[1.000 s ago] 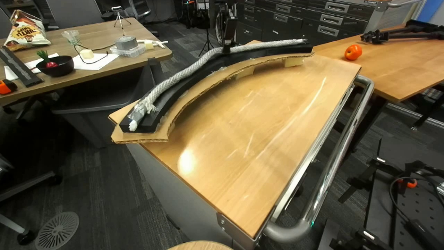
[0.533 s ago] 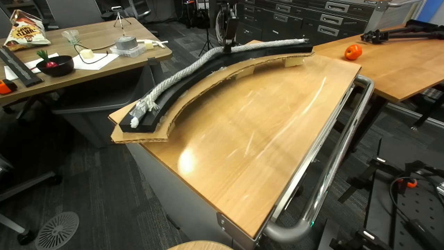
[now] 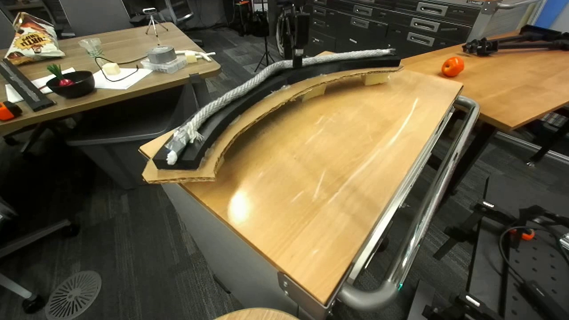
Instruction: Put the white rope on the black board
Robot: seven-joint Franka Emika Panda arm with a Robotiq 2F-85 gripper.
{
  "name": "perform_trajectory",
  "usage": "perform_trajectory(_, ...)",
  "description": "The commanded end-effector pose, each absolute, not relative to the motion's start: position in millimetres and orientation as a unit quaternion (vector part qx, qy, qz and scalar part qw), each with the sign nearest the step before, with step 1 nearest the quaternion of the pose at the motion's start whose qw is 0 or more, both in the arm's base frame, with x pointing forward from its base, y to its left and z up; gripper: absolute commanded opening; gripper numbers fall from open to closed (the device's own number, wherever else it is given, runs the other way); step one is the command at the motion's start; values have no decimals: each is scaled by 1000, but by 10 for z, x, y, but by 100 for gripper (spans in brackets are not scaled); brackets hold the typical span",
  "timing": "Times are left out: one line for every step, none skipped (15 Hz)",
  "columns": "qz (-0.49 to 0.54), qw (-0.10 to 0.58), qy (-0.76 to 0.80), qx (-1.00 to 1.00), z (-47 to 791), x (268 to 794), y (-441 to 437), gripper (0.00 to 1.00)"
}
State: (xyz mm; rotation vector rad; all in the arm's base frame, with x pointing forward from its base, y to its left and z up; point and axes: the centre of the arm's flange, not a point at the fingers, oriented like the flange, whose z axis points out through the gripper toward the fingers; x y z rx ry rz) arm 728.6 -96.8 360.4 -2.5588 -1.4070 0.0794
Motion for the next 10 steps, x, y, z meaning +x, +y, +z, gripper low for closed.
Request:
perform_trajectory(36,77,-506,-858,4024,7098,-888,100)
perform_trajectory(29,65,-511,-857,4134,7075,-875,100)
perform_trajectory(17,53,-512,-857,4238,7074,-861,100)
perform_trajectory(-2,48,-517,-855,4337,7079,-835,100)
perform_trajectory(-17,40,-522,-852,4422,7094,-796,77)
perform_trajectory(-29,38,-535,-844,4479,7130,-734,75)
perform_trajectory(-37,34,-542,-839,4509,7176,-688,66)
perform_trajectory(-41,37,-550,-833,4519,7234,-638,58)
perform_trajectory(-40,41,-559,-827,4504,7292,-591,49)
perform_trajectory(-38,45,-564,-824,4470,7343,-549,43)
